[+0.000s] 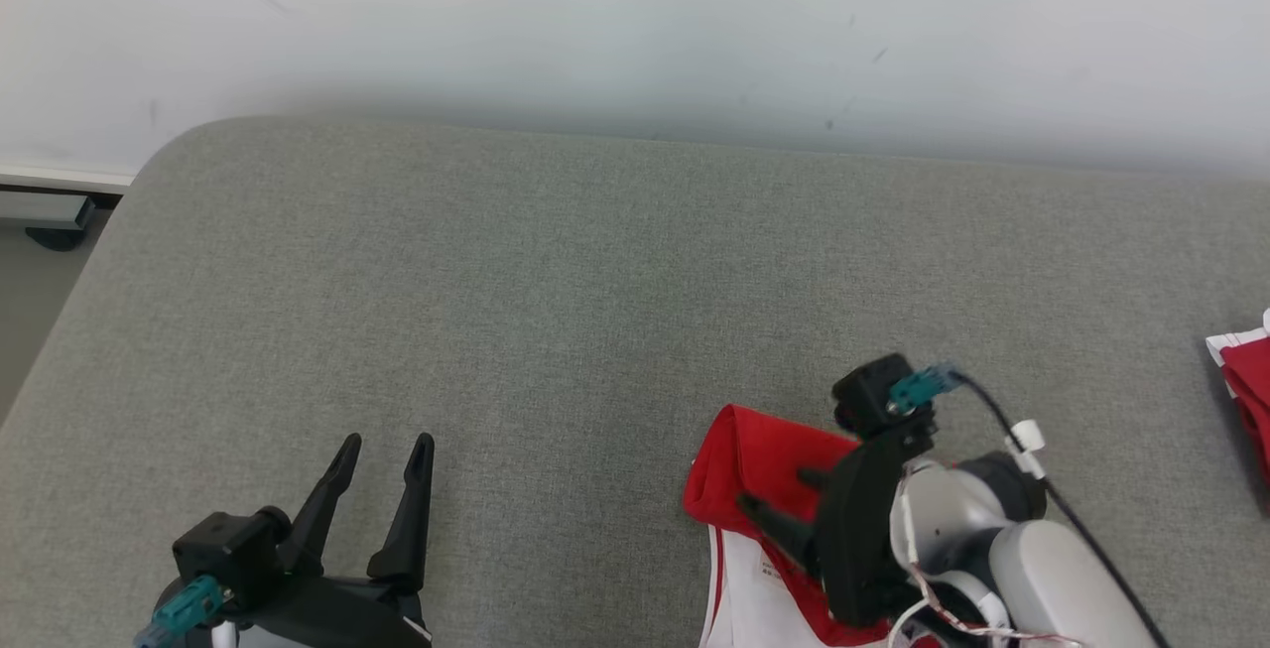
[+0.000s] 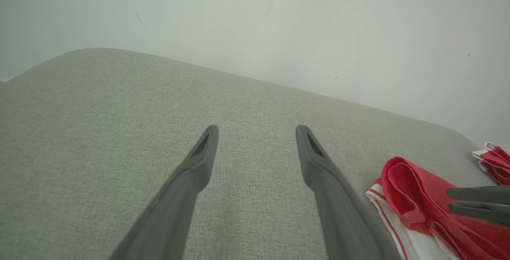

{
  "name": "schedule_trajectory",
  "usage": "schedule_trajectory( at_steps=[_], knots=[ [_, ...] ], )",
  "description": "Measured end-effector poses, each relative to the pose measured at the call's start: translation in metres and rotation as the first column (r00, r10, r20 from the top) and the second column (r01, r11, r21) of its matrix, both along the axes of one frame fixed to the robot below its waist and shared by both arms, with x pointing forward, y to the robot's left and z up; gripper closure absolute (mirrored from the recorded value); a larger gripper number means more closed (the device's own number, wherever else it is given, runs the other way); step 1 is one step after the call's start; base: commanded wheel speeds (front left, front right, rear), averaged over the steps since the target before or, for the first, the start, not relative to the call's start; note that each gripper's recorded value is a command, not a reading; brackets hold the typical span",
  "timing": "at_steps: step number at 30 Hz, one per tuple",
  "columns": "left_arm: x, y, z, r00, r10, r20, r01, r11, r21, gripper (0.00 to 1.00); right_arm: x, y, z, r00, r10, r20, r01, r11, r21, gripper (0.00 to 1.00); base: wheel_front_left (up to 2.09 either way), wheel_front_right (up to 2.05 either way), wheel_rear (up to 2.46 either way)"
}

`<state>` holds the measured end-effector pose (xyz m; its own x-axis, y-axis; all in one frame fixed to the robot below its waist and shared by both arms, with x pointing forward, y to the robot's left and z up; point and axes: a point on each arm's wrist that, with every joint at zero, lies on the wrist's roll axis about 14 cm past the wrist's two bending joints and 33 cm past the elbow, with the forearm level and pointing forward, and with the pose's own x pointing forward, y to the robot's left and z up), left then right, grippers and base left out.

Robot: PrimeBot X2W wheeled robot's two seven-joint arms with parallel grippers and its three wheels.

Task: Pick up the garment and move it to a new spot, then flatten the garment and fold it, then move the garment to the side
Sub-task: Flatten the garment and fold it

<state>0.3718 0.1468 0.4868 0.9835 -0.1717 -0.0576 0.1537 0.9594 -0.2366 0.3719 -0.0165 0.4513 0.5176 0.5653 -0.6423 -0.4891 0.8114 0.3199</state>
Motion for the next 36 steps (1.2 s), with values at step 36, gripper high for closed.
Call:
schedule_trajectory(
  at_steps=[36],
  knots=[
    [0.009,-0.019,-0.007,0.998,-0.061,-0.017,0.061,0.998,-0.004,0.00,-0.017,-0.112,0.022,0.942,-0.259,0.215,0.292,0.947,-0.138,0.00,0.00,0.00,0.00]
  ],
)
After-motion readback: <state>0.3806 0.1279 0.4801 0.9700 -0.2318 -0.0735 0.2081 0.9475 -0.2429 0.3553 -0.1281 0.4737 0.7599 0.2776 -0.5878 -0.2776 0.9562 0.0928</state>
